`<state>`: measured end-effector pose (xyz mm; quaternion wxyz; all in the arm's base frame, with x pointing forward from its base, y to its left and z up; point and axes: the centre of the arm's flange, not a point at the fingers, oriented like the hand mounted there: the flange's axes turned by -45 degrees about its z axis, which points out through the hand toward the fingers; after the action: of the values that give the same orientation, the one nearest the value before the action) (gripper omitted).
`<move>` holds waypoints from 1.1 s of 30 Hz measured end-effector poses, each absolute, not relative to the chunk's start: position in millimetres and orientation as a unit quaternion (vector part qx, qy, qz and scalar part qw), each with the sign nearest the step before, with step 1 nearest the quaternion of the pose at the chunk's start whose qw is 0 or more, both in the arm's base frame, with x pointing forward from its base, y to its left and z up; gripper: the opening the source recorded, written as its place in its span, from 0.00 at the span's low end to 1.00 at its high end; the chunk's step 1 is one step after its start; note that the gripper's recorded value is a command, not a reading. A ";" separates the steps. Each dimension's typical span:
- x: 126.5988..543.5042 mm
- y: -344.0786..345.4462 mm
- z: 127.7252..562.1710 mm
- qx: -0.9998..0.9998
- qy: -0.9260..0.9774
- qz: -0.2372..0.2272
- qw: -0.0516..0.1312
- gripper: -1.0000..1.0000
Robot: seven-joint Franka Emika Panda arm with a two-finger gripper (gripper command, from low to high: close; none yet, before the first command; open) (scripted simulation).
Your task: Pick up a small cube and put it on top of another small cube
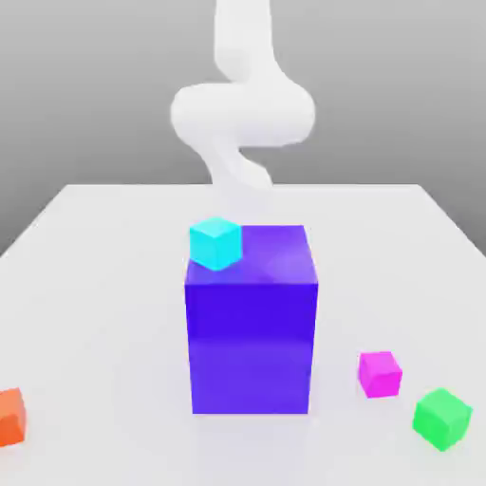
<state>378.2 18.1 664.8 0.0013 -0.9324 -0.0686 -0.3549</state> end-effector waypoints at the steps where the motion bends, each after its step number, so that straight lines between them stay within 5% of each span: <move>1: 390.0 27.2 644.3 -0.935 -0.101 -0.340 0.001 0.50; 11: 431.5 128.4 439.9 -0.892 -0.406 -0.197 -0.002 0.50; 24: 328.9 209.4 200.8 -0.672 -0.740 -0.010 -0.001 0.50; 30: 324.1 206.1 139.2 -0.660 -0.751 0.000 -0.001 0.50; 31: 323.4 205.8 130.8 -0.660 -0.751 0.000 -0.001 0.00; 33: 323.3 205.8 130.8 -0.660 -0.751 0.000 0.000 0.00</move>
<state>323.3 205.8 130.8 -0.0005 -0.6603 -0.7510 0.0000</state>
